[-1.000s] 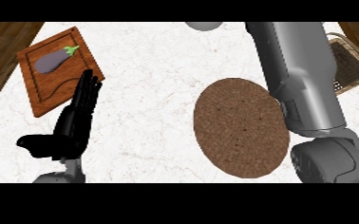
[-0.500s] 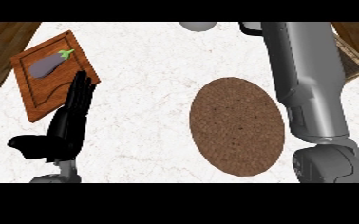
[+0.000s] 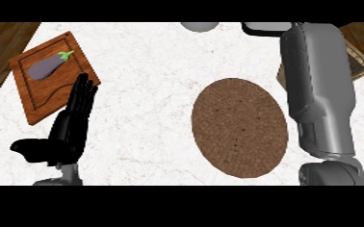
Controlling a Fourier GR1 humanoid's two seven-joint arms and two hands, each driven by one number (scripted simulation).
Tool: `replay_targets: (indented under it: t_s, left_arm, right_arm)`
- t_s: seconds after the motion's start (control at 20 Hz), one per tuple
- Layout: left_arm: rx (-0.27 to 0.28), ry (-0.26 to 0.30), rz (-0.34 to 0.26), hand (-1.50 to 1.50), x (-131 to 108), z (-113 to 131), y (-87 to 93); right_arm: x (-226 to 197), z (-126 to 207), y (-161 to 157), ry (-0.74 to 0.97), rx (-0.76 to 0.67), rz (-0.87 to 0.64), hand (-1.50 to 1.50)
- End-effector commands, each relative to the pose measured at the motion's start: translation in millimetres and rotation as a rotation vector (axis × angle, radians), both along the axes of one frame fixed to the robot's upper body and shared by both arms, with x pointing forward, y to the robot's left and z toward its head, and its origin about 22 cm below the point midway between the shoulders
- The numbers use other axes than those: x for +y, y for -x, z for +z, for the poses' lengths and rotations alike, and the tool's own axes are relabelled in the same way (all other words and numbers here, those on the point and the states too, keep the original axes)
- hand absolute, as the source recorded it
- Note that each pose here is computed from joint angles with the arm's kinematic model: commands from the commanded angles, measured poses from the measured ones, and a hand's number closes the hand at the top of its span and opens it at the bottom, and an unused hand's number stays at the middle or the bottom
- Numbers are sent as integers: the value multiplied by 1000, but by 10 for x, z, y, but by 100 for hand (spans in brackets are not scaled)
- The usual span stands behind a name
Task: Pick the tomato from the placemat and place it in the basket
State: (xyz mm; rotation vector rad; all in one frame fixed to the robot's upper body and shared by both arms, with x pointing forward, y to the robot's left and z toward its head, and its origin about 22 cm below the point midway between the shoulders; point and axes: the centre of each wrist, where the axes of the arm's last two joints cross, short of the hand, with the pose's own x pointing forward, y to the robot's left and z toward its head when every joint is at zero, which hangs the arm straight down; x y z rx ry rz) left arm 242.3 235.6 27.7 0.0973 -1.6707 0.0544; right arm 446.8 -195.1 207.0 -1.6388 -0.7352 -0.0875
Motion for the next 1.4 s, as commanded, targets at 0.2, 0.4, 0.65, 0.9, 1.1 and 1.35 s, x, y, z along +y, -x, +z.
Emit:
replay_targets:
  t_s: [0.2, 0.4, 0.65, 0.9, 1.1, 1.35]
  left_arm:
    - [-9, -3, -15, 0, 114, -120, 59]
    - [-6, -16, -15, 0, 8, 64, 59]
    - [0, 8, 1, 0, 21, 91, -21]
    - [14, -6, 1, 0, 54, -57, 79]
    - [5, -1, -6, 0, -79, 32, -54]
    - [-6, 2, -15, 0, -128, 14, 60]
  right_arm:
    - [-202, -254, 175, -91, -19, -96, 150]
    - [-264, -364, 297, -102, -25, -105, 150]
    - [-483, -570, 360, -97, -41, -151, 150]
    - [-405, -590, 461, -176, -28, -198, -150]
    - [-520, -517, 543, -164, -31, -142, -150]
    - [-586, -647, 467, -112, -162, -131, -150]
